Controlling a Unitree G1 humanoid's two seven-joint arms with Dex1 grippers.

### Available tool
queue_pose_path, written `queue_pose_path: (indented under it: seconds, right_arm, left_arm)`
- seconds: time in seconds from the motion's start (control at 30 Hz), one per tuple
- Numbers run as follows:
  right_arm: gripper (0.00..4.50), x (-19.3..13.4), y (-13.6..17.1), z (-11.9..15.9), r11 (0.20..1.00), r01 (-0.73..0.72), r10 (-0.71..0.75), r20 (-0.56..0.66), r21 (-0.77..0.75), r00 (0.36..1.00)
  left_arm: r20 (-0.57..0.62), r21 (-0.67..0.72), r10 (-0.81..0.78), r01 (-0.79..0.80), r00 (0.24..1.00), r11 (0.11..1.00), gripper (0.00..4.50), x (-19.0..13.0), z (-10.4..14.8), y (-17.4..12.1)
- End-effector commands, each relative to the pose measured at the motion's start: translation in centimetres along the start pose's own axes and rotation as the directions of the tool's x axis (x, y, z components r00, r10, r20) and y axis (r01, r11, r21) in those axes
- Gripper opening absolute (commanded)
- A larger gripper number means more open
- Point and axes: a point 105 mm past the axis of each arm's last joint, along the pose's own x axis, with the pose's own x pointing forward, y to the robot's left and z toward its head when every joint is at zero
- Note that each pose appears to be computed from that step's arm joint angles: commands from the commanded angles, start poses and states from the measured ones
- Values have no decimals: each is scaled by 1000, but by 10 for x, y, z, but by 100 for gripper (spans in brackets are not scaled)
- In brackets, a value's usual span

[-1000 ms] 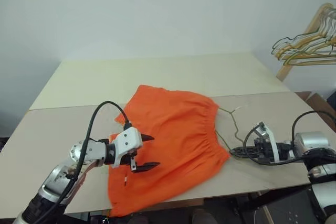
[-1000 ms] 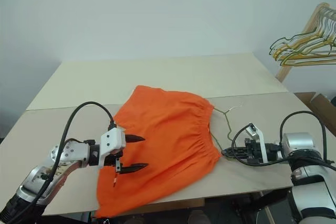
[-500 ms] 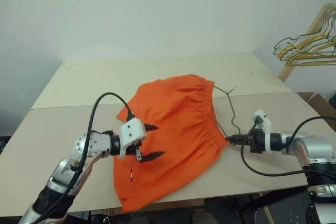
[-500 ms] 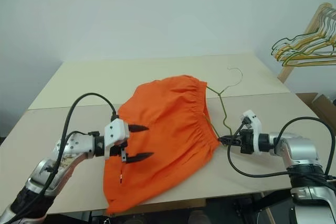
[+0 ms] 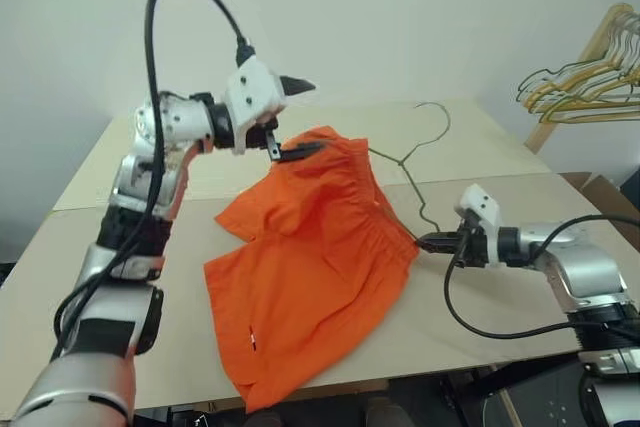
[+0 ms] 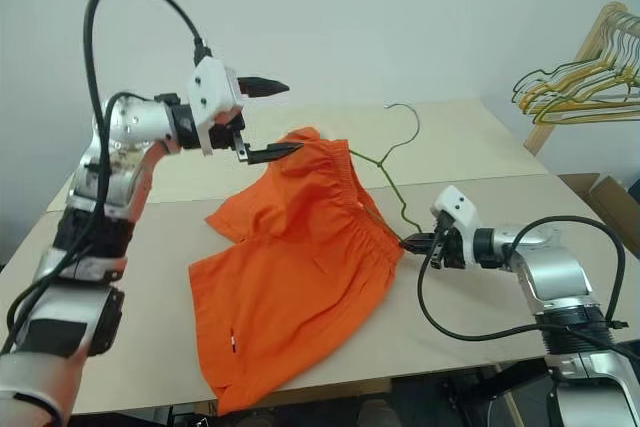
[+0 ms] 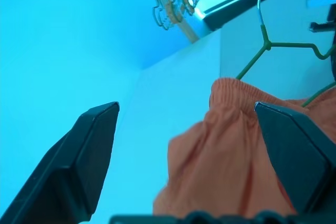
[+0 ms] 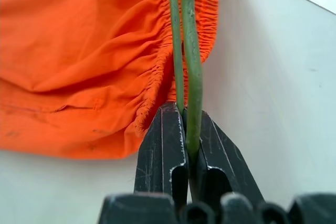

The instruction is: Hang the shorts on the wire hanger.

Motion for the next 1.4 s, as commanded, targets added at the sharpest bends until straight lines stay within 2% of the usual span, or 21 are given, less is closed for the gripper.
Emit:
queue_pose_path:
  seconds: [0.03,0.1,0.23,0.6,0.73,1.13,1.37,1.4]
  right_arm:
    - [0,1,2,25,994,4,0,39,-110,999]
    - [0,4,5,29,987,-3,7,28,-161,1000]
    - [0,8,7,31,979,-12,10,-11,-205,1000]
    - [0,17,12,36,956,-5,-7,-42,-294,999]
    - [0,18,15,40,953,-20,7,-45,-303,999]
    - [0,20,16,40,931,-12,-12,-63,-364,998]
    - [0,23,19,49,903,19,-21,0,-430,1000]
    - [29,23,21,51,898,12,-9,9,-440,1000]
  left_arm:
    - [-24,43,-120,121,993,992,448,3,0,0]
    - [-61,32,-246,249,967,968,448,3,-5,-5]
    - [-79,-39,-410,408,909,912,448,-3,-8,-12]
    - [-184,-109,-535,524,825,845,448,6,-37,-30]
    - [-195,-132,-563,547,803,826,375,11,-42,-38]
    - [-210,-153,-576,556,790,817,5,14,-48,-42]
    - [-227,-140,-566,549,792,824,0,11,-51,-40]
    - [-228,-139,-562,545,795,827,0,10,-51,-39]
